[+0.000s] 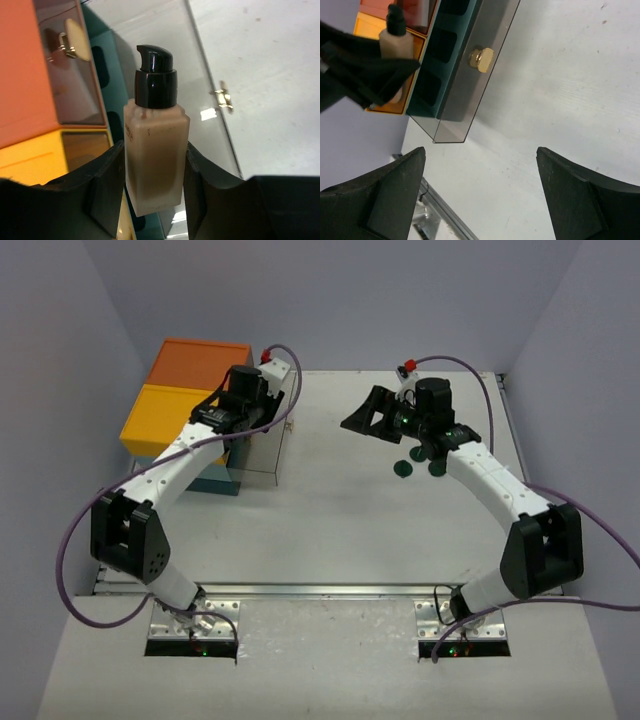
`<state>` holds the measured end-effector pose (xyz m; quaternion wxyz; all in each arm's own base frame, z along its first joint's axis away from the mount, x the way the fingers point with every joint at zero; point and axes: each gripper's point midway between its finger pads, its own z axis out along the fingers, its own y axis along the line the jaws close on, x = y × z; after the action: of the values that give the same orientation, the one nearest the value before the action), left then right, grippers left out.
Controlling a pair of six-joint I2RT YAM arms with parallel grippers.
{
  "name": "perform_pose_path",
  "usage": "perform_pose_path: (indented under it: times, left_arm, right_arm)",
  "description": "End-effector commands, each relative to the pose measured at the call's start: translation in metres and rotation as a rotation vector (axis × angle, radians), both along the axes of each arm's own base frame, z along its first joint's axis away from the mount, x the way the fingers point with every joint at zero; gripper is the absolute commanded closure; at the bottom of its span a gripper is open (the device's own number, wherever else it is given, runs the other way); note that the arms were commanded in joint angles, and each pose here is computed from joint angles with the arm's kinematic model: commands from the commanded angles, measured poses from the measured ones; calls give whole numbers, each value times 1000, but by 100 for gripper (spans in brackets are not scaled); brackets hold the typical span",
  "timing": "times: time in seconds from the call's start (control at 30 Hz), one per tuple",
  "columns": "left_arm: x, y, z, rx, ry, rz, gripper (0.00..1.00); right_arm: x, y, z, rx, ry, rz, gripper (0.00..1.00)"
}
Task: Organize the makeup
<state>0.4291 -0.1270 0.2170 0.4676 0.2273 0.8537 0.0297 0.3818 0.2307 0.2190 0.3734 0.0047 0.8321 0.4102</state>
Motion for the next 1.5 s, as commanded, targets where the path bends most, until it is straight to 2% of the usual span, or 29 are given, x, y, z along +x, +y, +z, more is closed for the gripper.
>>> perform_pose_path:
  times: [0.0,0.2,0.37,0.53,0.6,0.63,0.73,0.93,1.0,1.1,1.2,1.33,1.47]
  left_arm:
    - [30,5,24,-60,-62,119,100]
    - [58,0,-1,-38,-9,163,99]
    - [79,-1,-13,-13,-6,190,92]
    - [90,-2,-30,18,19,198,87]
    - [92,-1,-32,24,21,201,81]
    - [93,-1,-35,27,26,202,74]
    - [95,-1,-39,35,33,206,63]
    - [97,-1,-41,36,35,213,49]
    - [98,-2,-39,32,34,211,42]
    - [98,-3,-39,31,36,205,38]
    - [98,-4,-32,27,31,204,38]
    - [94,-12,-2,-25,14,168,36]
    - [84,-20,49,-94,-41,120,35]
  right_arm:
    - [-2,-14,12,-95,-106,-25,9]
    - [-7,-28,14,-175,-152,-40,7]
    - [-6,-48,0,-294,-157,-86,4]
    - [-9,-59,-11,-354,-161,-106,3]
    - [-10,-59,-13,-362,-162,-101,3]
    - [-10,-59,-13,-365,-164,-96,3]
    - [-8,-59,-15,-378,-163,-85,2]
    - [-1,-68,-23,-453,-159,-98,1]
    - [0,-74,-28,-490,-155,-107,1]
    - [4,-82,-35,-538,-142,-128,1]
    - [7,-86,-40,-562,-133,-135,1]
    - [22,-94,-44,-609,-128,-167,1]
    - [49,-109,-55,-711,-112,-235,1]
